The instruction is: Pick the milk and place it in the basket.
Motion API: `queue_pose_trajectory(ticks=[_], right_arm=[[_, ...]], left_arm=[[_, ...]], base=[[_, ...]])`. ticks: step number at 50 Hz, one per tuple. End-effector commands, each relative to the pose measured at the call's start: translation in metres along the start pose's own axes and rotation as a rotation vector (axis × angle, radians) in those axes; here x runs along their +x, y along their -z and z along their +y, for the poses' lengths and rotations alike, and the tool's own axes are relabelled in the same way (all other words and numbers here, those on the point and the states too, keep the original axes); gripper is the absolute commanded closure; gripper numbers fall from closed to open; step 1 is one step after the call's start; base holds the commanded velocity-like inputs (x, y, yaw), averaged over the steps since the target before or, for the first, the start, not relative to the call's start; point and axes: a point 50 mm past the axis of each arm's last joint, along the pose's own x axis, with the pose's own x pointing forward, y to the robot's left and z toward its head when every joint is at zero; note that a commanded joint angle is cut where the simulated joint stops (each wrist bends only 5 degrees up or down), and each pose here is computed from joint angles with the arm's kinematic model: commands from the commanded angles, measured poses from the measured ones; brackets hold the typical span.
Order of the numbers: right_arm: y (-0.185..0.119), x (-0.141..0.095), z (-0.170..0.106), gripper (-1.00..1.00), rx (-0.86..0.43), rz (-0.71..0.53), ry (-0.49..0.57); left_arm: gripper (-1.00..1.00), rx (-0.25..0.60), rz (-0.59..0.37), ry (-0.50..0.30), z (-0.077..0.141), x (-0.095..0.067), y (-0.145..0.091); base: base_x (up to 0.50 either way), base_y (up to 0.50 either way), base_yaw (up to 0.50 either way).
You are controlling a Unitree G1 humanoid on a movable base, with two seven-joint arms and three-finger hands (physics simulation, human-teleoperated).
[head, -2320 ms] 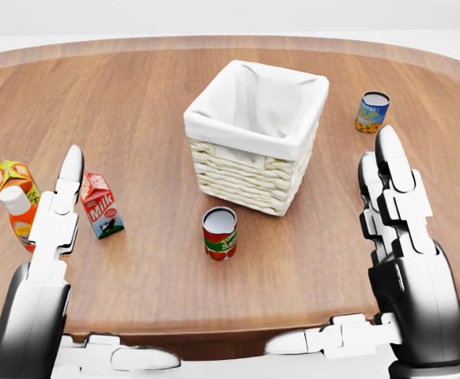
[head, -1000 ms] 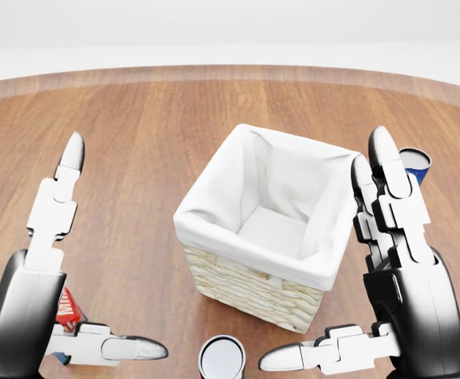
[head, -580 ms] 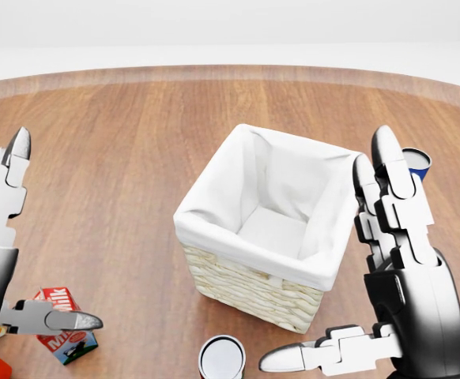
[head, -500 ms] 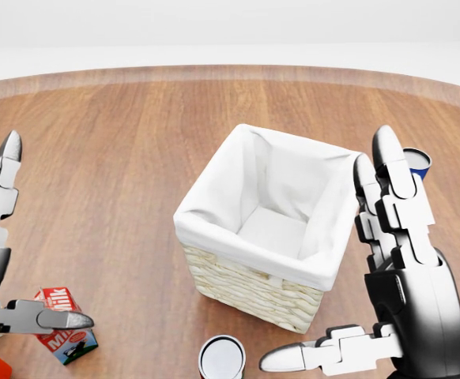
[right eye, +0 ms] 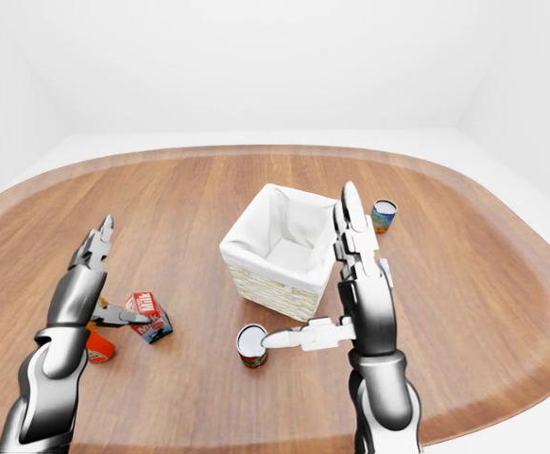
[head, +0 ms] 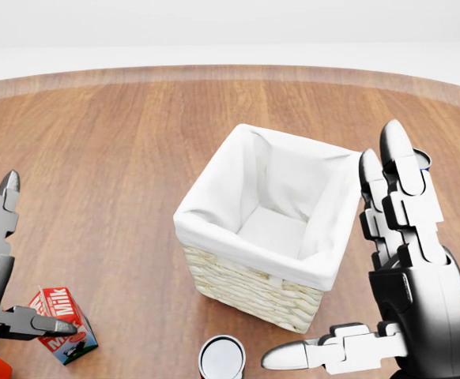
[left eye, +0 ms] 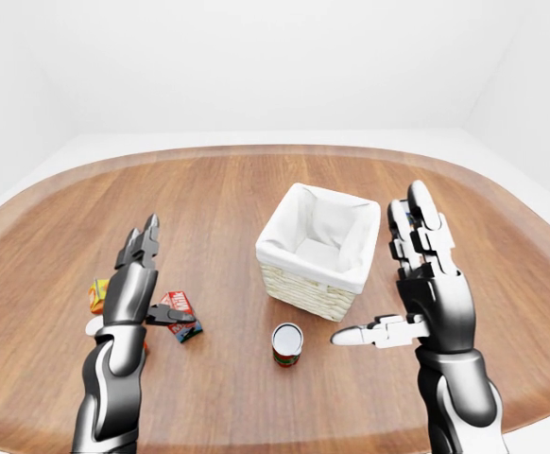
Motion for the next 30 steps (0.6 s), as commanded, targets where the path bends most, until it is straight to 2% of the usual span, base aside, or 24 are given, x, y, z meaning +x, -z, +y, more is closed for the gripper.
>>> queue_pose_trajectory(ticks=[1, 16, 30], right_arm=[[-0.003, 0.000, -0.001, -1.00, 0.002, -0.006, 0.007], [-0.003, -0.002, -0.001, -1.00, 0.008, -0.007, 0.013], [-0.005, -0.003, -0.002, -1.00, 0.014, -0.012, 0.015]], left_arm=[[-1.00, 0.034, 0.063, 0.035, -0.015, 0.007, 0.017], [-1.00, 0.068, 0.094, 0.062, -0.026, 0.006, 0.026], [-1.00, 0.090, 0.152, 0.068, -0.033, 0.016, 0.044]], base=[[0.00, 0.00, 0.00], [0.00, 0.00, 0.00], [0.00, 0.00, 0.00]])
